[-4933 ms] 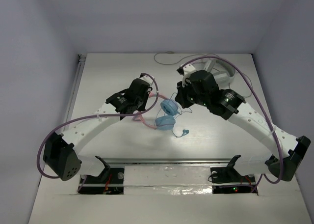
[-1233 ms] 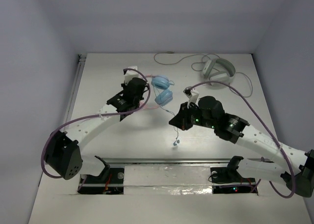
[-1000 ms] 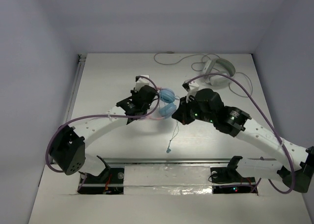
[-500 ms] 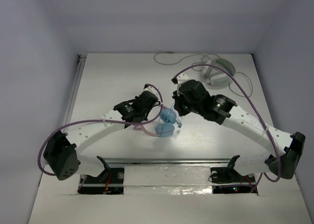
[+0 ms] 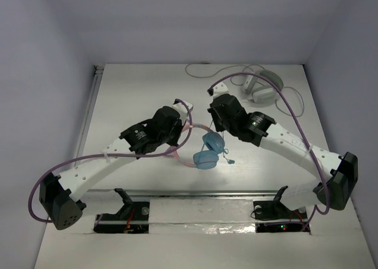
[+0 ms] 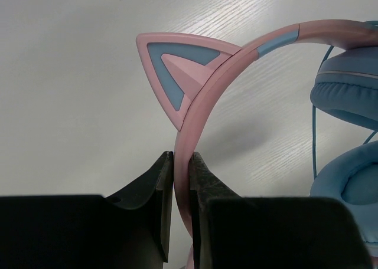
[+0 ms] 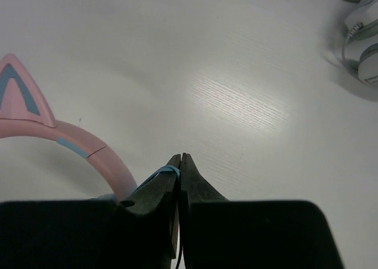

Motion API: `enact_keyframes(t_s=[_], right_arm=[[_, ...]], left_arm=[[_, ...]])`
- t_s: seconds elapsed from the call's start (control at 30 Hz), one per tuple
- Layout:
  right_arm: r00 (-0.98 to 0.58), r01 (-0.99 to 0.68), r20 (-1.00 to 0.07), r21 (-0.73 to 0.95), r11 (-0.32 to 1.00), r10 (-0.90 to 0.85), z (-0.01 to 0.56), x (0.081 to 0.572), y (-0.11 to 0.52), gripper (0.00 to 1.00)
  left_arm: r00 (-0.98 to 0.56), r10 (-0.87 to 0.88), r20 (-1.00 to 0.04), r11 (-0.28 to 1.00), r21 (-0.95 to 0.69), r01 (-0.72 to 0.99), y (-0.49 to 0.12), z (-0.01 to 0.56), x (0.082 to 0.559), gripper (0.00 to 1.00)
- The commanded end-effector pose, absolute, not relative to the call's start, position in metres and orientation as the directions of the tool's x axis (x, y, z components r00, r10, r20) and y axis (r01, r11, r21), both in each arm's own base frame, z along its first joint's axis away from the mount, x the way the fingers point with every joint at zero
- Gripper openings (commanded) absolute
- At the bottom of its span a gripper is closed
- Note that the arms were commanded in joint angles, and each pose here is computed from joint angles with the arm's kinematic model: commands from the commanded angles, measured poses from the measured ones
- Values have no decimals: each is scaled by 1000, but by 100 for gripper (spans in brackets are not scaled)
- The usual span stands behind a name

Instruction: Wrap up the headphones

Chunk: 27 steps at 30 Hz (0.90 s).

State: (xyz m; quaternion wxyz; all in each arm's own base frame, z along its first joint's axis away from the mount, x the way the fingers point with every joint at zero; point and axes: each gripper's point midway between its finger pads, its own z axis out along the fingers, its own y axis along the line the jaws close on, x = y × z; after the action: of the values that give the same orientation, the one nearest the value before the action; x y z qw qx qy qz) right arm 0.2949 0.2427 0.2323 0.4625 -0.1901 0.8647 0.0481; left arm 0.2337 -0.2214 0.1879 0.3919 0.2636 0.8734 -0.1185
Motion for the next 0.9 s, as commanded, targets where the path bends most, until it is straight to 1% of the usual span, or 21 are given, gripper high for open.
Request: enact_keyframes(t_s=[0.0, 0.03, 0.1, 0.23, 0.37, 0.47, 0.5, 0.53, 0.63, 0.73, 0.77, 0.83, 0.87], right_arm=[[-444, -246, -873, -98, 964, -202, 246, 323, 228, 7], [-456, -236, -867, -100, 967, -201, 241, 325, 224, 12], [-478, -234, -860, -68, 970, -176, 232, 331, 225, 14], [-491, -179, -865, -18, 984, -105, 221, 346, 218, 25], [-502, -124, -865, 50, 991, -19, 211, 363, 206, 26], [-505, -166, -863, 117, 979, 17, 208, 366, 215, 21], [-507, -189, -861, 146, 971, 31, 207, 366, 223, 17], [-516, -195, -856, 156, 968, 35, 202, 366, 222, 8], [-538, -231, -841, 209, 950, 55, 190, 362, 230, 0], [-528, -253, -843, 274, 928, 105, 192, 357, 237, 0], [-541, -255, -834, 284, 924, 107, 182, 351, 236, 0], [-524, -277, -839, 331, 902, 147, 189, 346, 240, 0], [-537, -278, -831, 338, 899, 147, 178, 340, 238, 0]], left_arm=[[-516, 366, -775, 819, 5, 574, -224, 207, 234, 0], [-518, 373, -770, 815, 5, 579, -224, 206, 233, 0], [-509, 373, -776, 806, 0, 591, -227, 209, 233, 0], [-486, 344, -803, 792, -30, 610, -233, 225, 230, 0], [-464, 313, -829, 759, -76, 647, -241, 240, 224, 0], [-452, 290, -843, 743, -99, 662, -246, 247, 222, 0], [-453, 282, -845, 742, -107, 662, -246, 249, 223, 0], [-453, 273, -849, 731, -124, 671, -249, 252, 220, 0], [-454, 236, -859, 750, -136, 648, -246, 260, 229, 0], [-453, 189, -871, 762, -161, 628, -240, 268, 238, 0], [-448, 163, -879, 757, -180, 628, -241, 273, 241, 0], [-447, 130, -885, 746, -209, 632, -241, 281, 243, 0], [-443, 94, -892, 758, -224, 613, -237, 287, 250, 0]])
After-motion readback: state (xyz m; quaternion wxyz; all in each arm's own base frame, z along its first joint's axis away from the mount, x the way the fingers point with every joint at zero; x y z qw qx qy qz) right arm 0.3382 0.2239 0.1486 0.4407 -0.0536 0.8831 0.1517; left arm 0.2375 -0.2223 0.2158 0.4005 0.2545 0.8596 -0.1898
